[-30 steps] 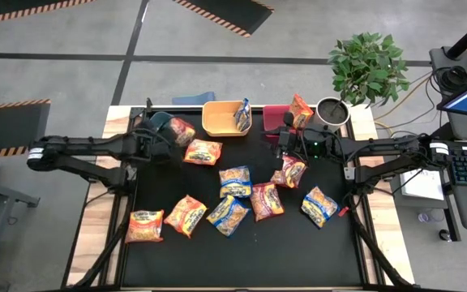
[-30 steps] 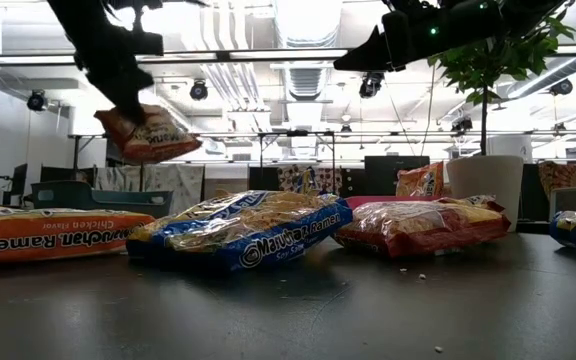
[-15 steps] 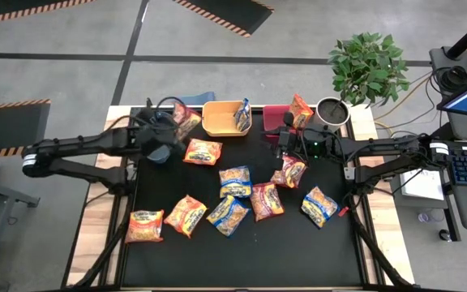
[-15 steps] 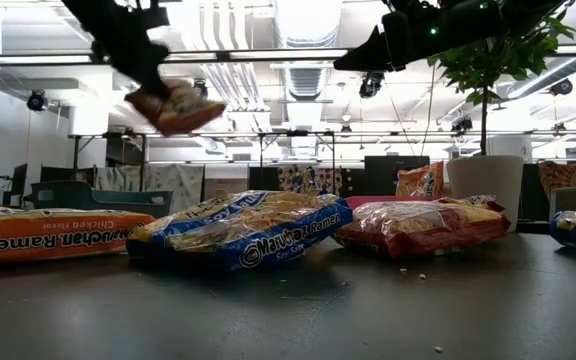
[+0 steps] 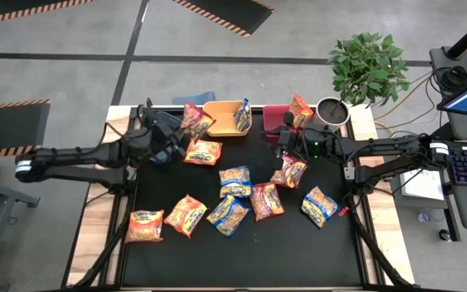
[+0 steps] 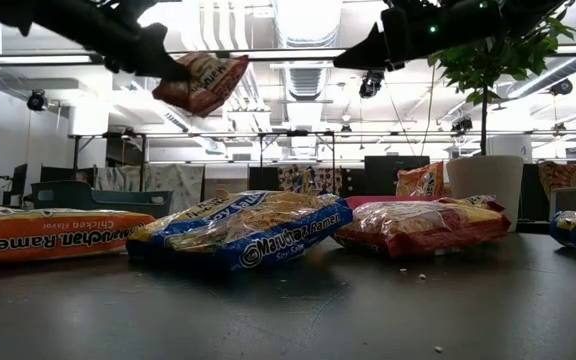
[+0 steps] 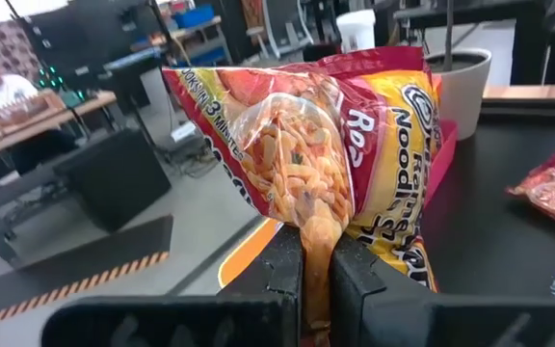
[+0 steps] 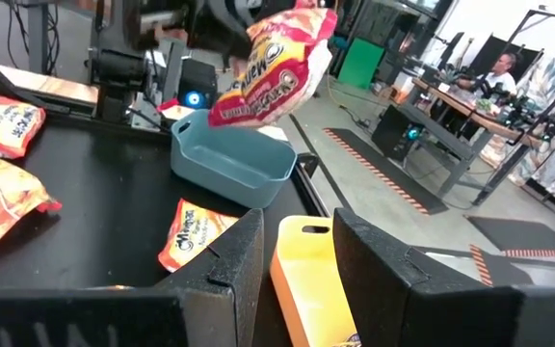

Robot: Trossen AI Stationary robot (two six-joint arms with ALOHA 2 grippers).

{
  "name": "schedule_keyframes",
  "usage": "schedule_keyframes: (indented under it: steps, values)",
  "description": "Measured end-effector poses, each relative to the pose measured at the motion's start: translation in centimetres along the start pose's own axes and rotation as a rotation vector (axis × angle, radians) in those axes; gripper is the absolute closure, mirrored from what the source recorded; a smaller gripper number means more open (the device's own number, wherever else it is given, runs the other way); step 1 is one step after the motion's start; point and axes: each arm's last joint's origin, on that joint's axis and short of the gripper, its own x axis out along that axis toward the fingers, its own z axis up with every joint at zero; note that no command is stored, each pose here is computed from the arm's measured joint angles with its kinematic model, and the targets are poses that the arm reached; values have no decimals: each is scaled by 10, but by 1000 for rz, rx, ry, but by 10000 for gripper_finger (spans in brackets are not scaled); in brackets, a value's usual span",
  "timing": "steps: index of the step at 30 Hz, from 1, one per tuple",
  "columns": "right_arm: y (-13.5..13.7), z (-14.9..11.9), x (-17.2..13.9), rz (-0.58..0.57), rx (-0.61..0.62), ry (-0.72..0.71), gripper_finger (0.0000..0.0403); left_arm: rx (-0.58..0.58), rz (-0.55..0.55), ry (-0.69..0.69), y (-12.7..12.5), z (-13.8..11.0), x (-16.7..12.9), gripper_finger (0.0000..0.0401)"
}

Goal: Sort Maruchan noodles
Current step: Put the red noodle into the blue bin

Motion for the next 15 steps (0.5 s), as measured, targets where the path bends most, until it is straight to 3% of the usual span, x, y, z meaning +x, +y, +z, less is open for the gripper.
schedule_keyframes:
  steps: [9,15]
  values:
    - [2,-2,12,-11,71,-59,287,34,0,-5,0,-10,-2,399]
    - [9,-10,44,-28,100,-182,287,201,9,-44,7,-6,-11,399]
